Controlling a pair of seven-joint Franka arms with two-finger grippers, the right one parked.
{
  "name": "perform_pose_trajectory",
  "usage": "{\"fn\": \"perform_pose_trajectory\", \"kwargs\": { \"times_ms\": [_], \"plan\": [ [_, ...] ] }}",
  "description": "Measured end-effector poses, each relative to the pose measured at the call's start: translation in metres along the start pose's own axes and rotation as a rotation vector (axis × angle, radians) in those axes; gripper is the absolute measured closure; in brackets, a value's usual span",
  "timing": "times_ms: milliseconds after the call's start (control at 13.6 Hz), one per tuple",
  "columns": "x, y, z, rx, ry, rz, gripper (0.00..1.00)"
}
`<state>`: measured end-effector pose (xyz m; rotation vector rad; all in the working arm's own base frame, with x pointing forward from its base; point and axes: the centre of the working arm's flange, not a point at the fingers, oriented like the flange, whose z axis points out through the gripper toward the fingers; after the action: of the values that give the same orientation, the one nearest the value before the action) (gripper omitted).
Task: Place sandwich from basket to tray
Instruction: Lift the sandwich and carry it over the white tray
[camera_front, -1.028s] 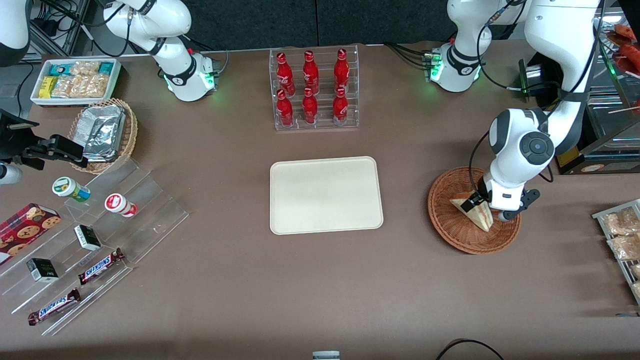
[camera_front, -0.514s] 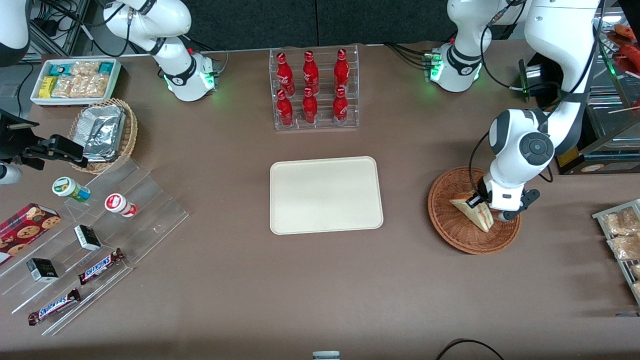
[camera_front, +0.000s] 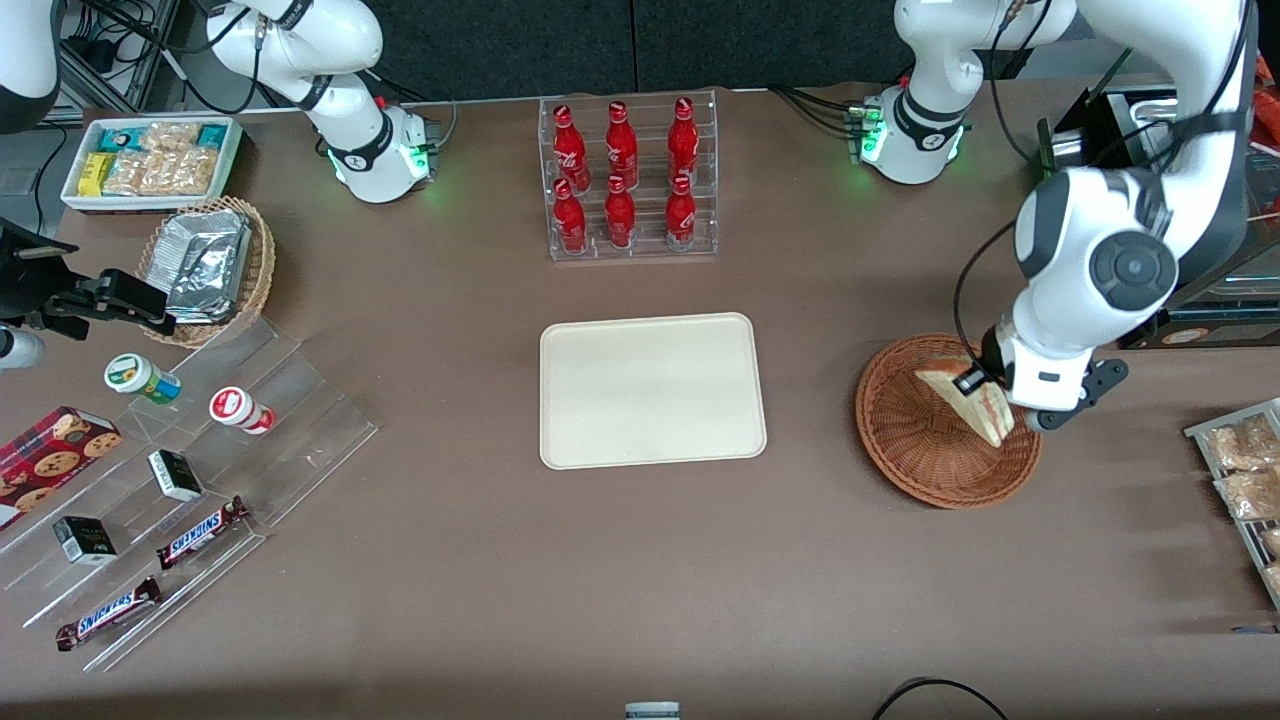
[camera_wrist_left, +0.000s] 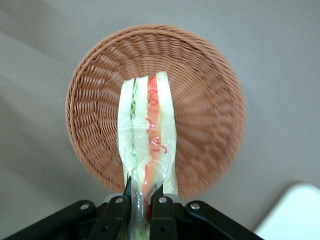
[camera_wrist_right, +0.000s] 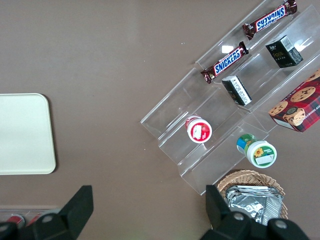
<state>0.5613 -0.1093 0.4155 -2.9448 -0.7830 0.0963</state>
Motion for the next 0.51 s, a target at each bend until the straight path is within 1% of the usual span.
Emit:
{"fn": "perform_pose_trajectory", "kwargs": {
  "times_ms": [73,220,514],
  "plan": [
    [-0.014,0.019,-0.019,0.002,0.001,0.045,0.85],
    [-0.047,0.057,-0.038,-0.002,0.009,0.136,0.85],
    [-0.123,0.137,-0.026,0.005,0.000,0.324,0.85]
  ]
}}
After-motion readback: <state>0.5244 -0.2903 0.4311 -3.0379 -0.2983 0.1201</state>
